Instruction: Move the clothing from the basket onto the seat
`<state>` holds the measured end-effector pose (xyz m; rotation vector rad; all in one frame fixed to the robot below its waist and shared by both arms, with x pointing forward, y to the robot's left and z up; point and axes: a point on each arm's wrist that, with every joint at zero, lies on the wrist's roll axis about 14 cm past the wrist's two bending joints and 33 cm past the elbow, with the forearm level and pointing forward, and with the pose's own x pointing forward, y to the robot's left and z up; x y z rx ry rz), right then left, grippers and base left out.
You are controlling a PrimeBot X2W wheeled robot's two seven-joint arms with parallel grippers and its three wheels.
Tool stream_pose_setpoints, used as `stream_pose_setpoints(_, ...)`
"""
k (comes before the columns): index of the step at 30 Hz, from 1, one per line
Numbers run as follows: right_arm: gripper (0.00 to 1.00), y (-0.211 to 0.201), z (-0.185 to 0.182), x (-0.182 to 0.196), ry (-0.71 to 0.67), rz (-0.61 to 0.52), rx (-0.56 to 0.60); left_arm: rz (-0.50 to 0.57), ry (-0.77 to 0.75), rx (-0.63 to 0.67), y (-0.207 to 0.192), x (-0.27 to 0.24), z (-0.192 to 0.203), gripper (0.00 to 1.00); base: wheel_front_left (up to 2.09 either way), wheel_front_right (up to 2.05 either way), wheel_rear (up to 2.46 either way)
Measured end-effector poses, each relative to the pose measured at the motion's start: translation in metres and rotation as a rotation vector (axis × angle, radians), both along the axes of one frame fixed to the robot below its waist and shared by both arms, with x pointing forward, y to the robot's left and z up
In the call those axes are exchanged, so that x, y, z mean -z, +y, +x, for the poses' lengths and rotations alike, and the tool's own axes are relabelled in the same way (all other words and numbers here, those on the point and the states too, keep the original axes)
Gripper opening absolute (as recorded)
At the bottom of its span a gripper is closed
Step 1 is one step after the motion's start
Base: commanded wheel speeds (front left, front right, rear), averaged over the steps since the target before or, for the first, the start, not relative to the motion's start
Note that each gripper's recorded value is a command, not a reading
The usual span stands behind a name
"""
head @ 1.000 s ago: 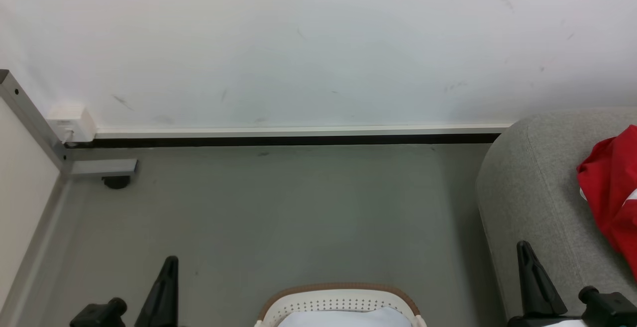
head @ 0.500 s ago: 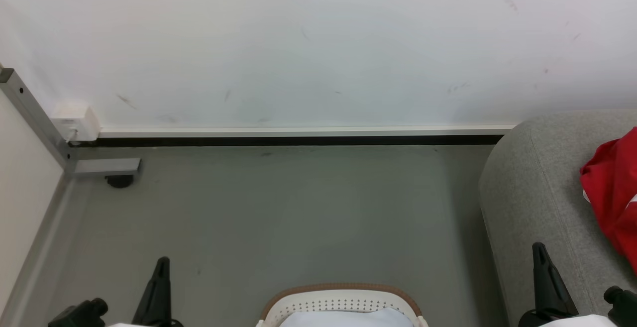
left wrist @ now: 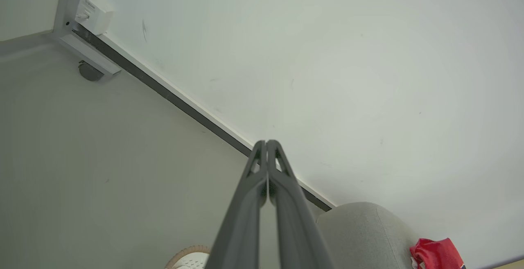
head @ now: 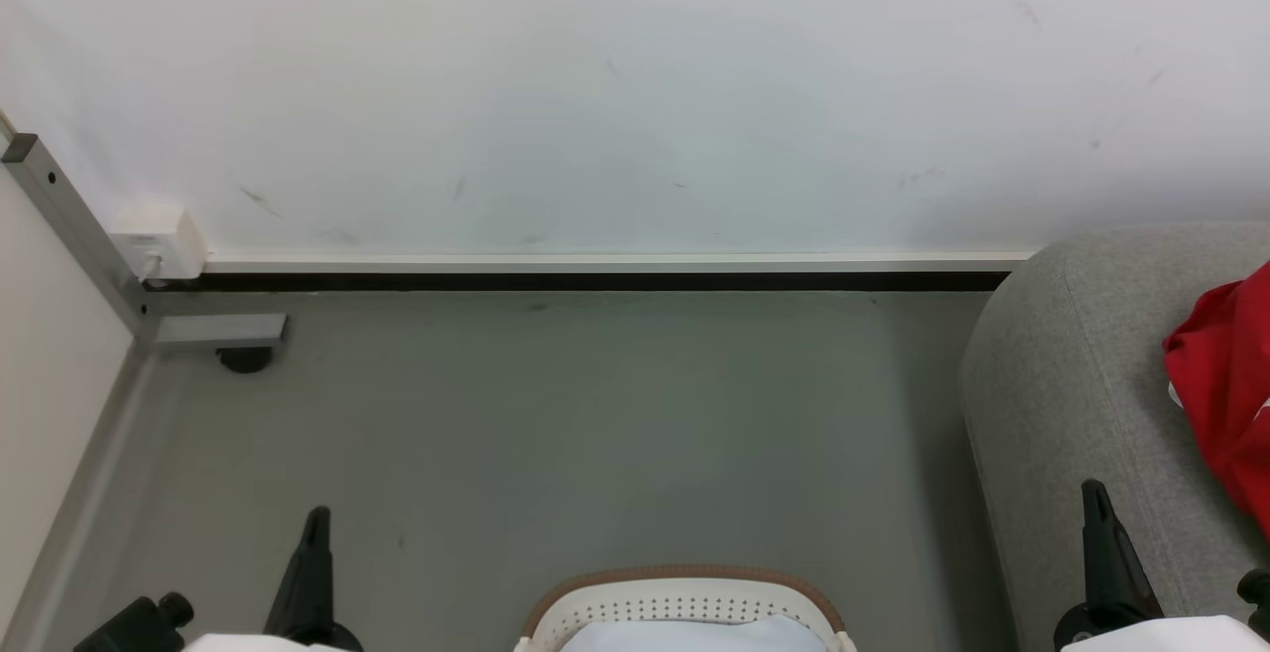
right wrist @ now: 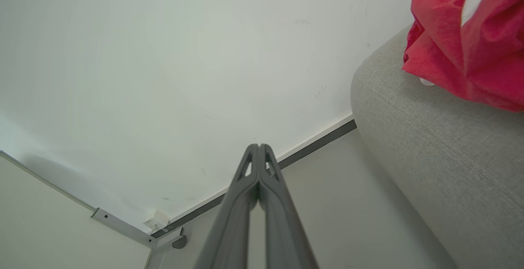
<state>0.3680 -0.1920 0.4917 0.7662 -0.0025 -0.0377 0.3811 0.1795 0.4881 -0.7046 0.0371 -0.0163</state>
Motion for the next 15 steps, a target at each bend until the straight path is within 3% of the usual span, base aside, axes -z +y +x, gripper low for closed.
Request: stream_pose_setpoints(15,0.0,-0.0049,0.0029,0.0008,0.013,0.18,0.014,-0.19,0.019,-0.025,0.0061,-0.001,0.0025,0.0,0.0,0.0,0.0)
